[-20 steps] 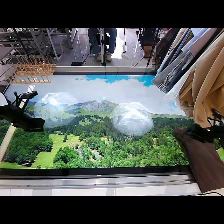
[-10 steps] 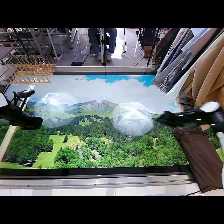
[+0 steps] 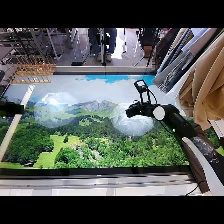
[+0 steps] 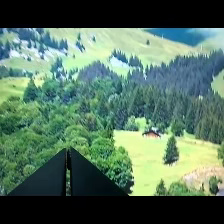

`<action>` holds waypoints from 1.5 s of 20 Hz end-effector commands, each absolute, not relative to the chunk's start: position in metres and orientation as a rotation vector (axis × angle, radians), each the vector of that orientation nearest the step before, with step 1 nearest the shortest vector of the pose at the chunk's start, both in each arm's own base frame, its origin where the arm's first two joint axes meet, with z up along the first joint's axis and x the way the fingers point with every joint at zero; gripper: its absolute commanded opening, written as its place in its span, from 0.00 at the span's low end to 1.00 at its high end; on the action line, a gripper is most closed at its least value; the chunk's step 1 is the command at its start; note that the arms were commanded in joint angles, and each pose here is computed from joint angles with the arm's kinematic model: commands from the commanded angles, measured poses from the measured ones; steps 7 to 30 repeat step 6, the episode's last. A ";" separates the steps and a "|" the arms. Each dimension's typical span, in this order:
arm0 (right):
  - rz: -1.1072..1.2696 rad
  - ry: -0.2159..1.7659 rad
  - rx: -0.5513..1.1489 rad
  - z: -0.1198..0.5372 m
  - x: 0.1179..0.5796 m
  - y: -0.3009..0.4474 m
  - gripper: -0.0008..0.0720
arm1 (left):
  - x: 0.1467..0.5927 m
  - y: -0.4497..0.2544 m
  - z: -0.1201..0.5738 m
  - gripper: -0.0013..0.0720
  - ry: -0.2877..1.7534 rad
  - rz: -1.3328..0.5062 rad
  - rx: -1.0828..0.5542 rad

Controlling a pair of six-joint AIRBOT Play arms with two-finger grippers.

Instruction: Fold the clothes and pants, and hang the long-sleeved shirts on hangers.

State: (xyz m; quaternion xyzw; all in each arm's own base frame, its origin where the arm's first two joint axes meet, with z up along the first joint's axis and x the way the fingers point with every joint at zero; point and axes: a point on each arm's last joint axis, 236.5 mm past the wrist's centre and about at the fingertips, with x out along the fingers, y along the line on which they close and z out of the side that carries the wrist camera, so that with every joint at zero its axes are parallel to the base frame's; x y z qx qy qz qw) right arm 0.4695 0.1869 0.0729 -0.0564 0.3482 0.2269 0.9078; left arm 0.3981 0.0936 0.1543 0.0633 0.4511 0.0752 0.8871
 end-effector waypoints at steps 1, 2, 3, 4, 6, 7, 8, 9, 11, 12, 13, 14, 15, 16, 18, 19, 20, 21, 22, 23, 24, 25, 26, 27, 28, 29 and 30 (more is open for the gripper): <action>0.470 0.610 -0.119 0.093 0.481 0.202 0.15 | 0.405 0.100 0.167 0.03 0.876 0.184 0.135; 0.469 0.609 -0.121 0.093 0.481 0.202 0.15 | 0.405 0.100 0.166 0.03 0.878 0.184 0.134; 0.469 0.609 -0.122 0.093 0.481 0.201 0.15 | 0.405 0.100 0.166 0.03 0.878 0.184 0.134; 0.469 0.609 -0.121 0.093 0.481 0.201 0.15 | 0.405 0.100 0.166 0.03 0.878 0.184 0.134; 0.469 0.609 -0.121 0.093 0.481 0.201 0.15 | 0.405 0.100 0.166 0.03 0.878 0.184 0.134; 0.469 0.609 -0.121 0.093 0.481 0.201 0.15 | 0.405 0.100 0.166 0.03 0.878 0.184 0.134; 0.469 0.609 -0.121 0.093 0.481 0.201 0.15 | 0.405 0.100 0.166 0.03 0.878 0.184 0.134; 0.469 0.609 -0.121 0.093 0.481 0.201 0.15 | 0.405 0.100 0.166 0.03 0.878 0.184 0.134; 0.469 0.609 -0.121 0.093 0.481 0.201 0.15 | 0.405 0.100 0.166 0.03 0.878 0.184 0.134; 0.469 0.609 -0.121 0.093 0.481 0.201 0.15 | 0.405 0.100 0.166 0.03 0.878 0.184 0.134; 0.469 0.609 -0.121 0.093 0.481 0.201 0.15 | 0.405 0.100 0.166 0.03 0.878 0.184 0.134; 0.469 0.609 -0.121 0.093 0.481 0.201 0.15 | 0.405 0.100 0.166 0.03 0.878 0.184 0.134; 0.469 0.609 -0.121 0.093 0.481 0.201 0.15 | 0.405 0.100 0.166 0.03 0.878 0.184 0.134; 0.469 0.609 -0.121 0.093 0.481 0.201 0.15 | 0.405 0.100 0.166 0.03 0.878 0.184 0.134; 0.469 0.609 -0.121 0.093 0.481 0.201 0.15 | 0.405 0.100 0.166 0.03 0.878 0.184 0.134; 0.469 0.609 -0.121 0.093 0.481 0.201 0.15 | 0.405 0.100 0.166 0.03 0.878 0.184 0.134; 0.469 0.609 -0.121 0.093 0.481 0.201 0.15 | 0.405 0.100 0.166 0.03 0.878 0.184 0.134; 0.469 0.609 -0.121 0.093 0.481 0.201 0.15 | 0.405 0.100 0.166 0.03 0.878 0.184 0.134; 0.469 0.609 -0.121 0.093 0.481 0.201 0.15 | 0.405 0.100 0.166 0.03 0.878 0.184 0.134; 0.469 0.609 -0.121 0.093 0.481 0.201 0.15 | 0.405 0.100 0.166 0.03 0.878 0.184 0.134; 0.469 0.609 -0.121 0.093 0.481 0.201 0.15 | 0.405 0.100 0.166 0.03 0.878 0.184 0.134; 0.469 0.609 -0.121 0.093 0.481 0.201 0.15 | 0.405 0.100 0.166 0.03 0.878 0.184 0.134; 0.469 0.609 -0.121 0.093 0.481 0.201 0.15 | 0.405 0.100 0.166 0.03 0.878 0.184 0.134; 0.469 0.609 -0.121 0.093 0.481 0.201 0.15 | 0.405 0.100 0.166 0.03 0.878 0.184 0.134; 0.469 0.609 -0.121 0.093 0.481 0.201 0.15 | 0.405 0.100 0.166 0.03 0.878 0.184 0.134; 0.469 0.609 -0.121 0.093 0.481 0.201 0.15 | 0.405 0.100 0.166 0.03 0.878 0.184 0.134; 0.469 0.609 -0.121 0.093 0.481 0.201 0.15 | 0.405 0.100 0.166 0.03 0.878 0.184 0.134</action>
